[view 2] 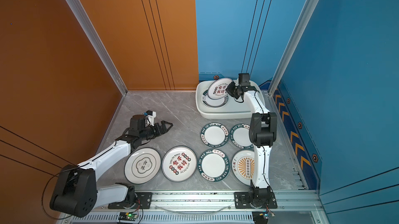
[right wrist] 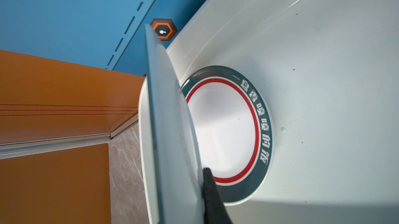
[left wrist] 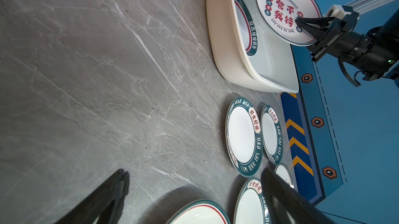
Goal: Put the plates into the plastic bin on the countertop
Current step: 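Lower the red-lettered plate flat onto the stack and open right gripper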
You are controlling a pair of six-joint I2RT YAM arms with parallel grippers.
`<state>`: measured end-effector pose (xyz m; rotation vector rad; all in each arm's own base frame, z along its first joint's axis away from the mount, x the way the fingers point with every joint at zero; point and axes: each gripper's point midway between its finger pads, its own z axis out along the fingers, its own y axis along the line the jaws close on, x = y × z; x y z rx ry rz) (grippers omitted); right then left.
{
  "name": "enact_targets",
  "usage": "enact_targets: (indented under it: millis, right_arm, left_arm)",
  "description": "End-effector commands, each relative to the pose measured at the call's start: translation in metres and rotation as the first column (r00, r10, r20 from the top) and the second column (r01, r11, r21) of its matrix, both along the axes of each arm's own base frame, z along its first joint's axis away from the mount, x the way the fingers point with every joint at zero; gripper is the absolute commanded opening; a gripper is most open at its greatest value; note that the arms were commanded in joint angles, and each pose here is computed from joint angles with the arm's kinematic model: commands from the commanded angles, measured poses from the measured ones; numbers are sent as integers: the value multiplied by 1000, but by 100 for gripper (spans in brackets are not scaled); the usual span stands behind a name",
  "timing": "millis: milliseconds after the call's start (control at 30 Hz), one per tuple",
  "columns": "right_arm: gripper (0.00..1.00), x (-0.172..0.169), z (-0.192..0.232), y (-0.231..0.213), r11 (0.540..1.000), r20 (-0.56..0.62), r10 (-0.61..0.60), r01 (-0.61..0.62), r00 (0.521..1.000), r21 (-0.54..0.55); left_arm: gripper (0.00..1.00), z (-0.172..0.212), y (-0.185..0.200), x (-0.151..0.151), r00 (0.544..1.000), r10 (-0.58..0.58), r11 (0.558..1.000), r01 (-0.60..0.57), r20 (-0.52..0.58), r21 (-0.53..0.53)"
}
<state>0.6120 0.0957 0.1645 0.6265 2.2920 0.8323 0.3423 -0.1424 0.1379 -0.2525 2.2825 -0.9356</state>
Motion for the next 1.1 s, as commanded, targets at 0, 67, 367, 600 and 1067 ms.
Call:
enact_targets:
  millis: [0,67,367,600,1067]
  right_arm:
    - [0,3,-13,0,999,-34,-9,7,999,-40]
    - [0,6,-25,0,999,-53,-13,11,999,-49]
    - [0,8,-52,0,997,-100,-10,2,995,-80]
    - [12,3,-67,-4,993,-141,2,-19,990,-117]
    - [34,-10,-60,-17,953,-156,27,-72,987,-295]
  left_arm:
    - [98,-11,0,-6,999,-30,999,31,-22,10]
    - [98,-12,-1,-7,999,-34,999,35,-26,10]
    - [98,-15,-2,-4,999,-37,999,37,-32,6]
    - [98,-20,-4,-2,998,-44,999,44,-48,8]
    - [98,-22,-9,-3,997,-57,998,58,-55,6]
